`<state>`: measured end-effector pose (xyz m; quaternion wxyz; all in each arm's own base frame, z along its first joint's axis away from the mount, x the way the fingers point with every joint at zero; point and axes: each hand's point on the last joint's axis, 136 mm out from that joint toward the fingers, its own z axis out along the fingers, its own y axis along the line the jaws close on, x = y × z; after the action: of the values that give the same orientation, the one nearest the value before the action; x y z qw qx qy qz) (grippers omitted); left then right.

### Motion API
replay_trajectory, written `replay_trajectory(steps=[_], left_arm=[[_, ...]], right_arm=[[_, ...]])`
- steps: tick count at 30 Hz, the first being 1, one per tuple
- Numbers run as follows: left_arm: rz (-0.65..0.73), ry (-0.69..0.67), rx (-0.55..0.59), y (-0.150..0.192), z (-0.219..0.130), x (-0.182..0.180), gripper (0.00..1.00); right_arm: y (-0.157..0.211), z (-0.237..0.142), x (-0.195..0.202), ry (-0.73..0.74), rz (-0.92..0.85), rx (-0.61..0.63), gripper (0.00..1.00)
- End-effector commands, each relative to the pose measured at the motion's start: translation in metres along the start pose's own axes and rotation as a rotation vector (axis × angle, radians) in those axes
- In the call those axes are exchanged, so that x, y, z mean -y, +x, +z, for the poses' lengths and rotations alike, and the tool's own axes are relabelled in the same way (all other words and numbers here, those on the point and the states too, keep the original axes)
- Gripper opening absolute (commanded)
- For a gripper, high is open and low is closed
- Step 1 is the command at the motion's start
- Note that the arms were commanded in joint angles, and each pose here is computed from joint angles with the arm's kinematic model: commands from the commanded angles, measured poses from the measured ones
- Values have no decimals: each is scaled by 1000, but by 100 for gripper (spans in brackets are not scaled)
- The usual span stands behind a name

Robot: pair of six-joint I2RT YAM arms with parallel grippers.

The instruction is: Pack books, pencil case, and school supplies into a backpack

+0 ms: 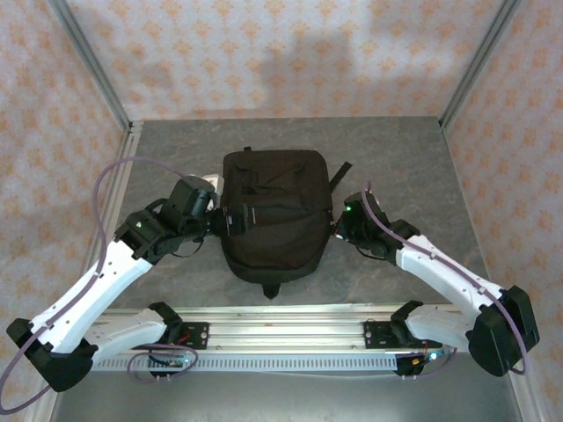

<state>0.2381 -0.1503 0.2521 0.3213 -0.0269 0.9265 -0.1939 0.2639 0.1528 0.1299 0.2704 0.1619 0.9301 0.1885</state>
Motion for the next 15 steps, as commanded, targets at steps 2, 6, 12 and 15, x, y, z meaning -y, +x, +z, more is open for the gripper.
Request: replay_trajectory(steps=[2,6,12,15], left_arm=[[77,-172,92,-12,-8,-36,100],[70,-172,139,-19,-12,-38,100],[57,-205,178,-33,-15,-40,100],[45,-256,281,-53,-24,-46,100]], right_arm=[[-17,-7,7,86,-58,41,0],[-8,-1,-8,31,-112,-36,30],[-38,-41,-26,-11,-208,71,100],[-61,-66,-42,6,-299,113,99]])
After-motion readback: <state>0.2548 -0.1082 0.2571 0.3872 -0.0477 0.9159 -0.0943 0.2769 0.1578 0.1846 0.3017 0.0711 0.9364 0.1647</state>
